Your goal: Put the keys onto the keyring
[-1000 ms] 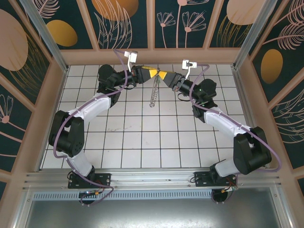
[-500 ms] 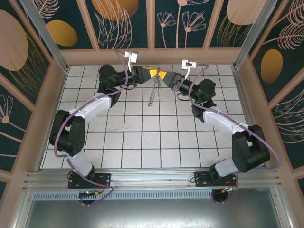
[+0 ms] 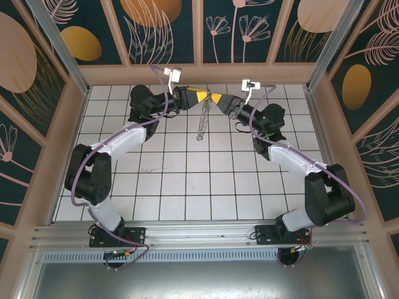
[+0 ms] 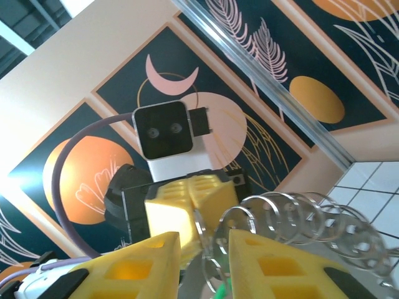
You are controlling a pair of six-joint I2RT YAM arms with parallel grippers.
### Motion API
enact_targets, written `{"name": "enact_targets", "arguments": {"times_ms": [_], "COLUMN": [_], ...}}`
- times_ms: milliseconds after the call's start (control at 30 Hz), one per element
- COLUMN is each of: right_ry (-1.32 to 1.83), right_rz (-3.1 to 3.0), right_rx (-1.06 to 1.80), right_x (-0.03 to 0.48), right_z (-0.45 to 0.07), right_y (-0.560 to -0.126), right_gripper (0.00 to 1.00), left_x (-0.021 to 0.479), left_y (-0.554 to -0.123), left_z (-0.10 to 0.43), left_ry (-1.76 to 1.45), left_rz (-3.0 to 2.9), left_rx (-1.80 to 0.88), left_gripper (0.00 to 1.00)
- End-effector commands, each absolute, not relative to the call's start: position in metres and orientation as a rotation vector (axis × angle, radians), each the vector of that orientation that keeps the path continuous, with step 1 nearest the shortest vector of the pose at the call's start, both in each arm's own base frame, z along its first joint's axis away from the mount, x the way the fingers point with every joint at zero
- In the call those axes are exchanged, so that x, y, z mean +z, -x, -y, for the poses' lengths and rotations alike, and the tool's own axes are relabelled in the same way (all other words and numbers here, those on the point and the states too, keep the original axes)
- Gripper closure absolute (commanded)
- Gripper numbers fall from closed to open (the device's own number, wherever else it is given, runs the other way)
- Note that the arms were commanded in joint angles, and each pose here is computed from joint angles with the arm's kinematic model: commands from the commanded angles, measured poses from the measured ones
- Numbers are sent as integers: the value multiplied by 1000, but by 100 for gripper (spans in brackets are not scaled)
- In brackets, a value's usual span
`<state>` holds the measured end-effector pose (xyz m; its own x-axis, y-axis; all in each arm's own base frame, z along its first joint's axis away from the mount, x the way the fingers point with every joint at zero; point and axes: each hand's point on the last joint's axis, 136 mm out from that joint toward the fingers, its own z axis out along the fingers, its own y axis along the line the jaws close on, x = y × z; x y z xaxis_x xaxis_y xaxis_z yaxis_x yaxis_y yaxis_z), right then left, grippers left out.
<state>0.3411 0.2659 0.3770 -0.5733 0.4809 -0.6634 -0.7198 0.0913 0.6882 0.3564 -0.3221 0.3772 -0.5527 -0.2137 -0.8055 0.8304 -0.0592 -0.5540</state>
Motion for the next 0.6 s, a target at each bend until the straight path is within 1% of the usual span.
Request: {"name": "enact_targets", "arguments": {"times_ms": [0, 567], "right_ry": [287, 362], "right_rz": [-1405, -1386], "right_rx": [1634, 1670], "right_x": [387, 397], "right_z": [-262, -282], "right_y": [-332, -327], "right_gripper": [73, 74], "left_x": [406, 406], "left_y": [-345, -344], "left_z": [321, 324], "left_ry": [-747, -752], "left_rz": [-1326, -1324], "left_rx": [-1698, -1703], "left_gripper": [100, 100]}}
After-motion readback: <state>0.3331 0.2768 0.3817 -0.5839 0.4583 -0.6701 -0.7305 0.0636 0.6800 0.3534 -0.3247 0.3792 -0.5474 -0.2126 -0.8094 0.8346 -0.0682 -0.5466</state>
